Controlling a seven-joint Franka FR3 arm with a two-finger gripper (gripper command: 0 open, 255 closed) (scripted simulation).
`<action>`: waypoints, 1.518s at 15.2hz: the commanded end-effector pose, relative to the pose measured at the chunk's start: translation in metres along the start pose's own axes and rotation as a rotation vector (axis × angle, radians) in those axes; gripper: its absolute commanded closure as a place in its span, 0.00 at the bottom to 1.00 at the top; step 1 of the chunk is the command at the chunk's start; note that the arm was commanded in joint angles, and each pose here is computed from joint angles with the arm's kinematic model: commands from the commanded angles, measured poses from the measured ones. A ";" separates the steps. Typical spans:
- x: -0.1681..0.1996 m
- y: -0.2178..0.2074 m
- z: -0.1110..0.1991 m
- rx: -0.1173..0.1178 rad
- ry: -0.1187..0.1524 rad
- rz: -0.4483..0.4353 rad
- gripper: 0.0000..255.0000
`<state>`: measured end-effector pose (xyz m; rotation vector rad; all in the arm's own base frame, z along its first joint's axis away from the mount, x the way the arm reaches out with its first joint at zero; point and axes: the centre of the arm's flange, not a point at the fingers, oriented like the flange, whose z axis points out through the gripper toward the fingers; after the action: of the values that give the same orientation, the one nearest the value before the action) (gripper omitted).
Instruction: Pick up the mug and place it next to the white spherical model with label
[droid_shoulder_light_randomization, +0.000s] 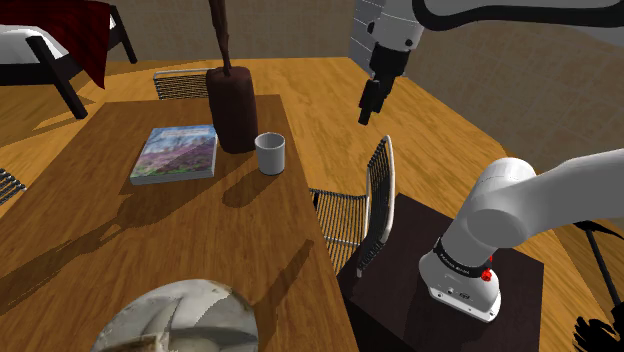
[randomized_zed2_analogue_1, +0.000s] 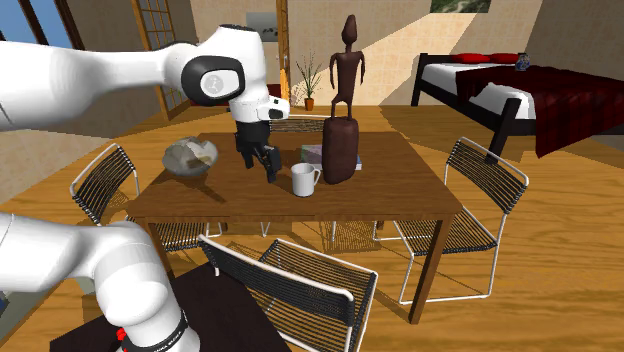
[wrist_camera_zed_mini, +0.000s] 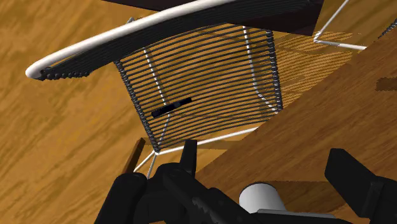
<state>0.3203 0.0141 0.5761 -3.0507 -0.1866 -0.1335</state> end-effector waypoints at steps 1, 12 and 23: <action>0.000 0.000 0.000 0.000 0.000 0.000 0.00; 0.128 -0.074 0.059 -0.071 -0.070 0.015 0.00; 0.253 -0.140 0.132 -0.142 -0.140 0.030 0.00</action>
<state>0.5504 0.1884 0.4833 -3.1973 -0.1501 0.0626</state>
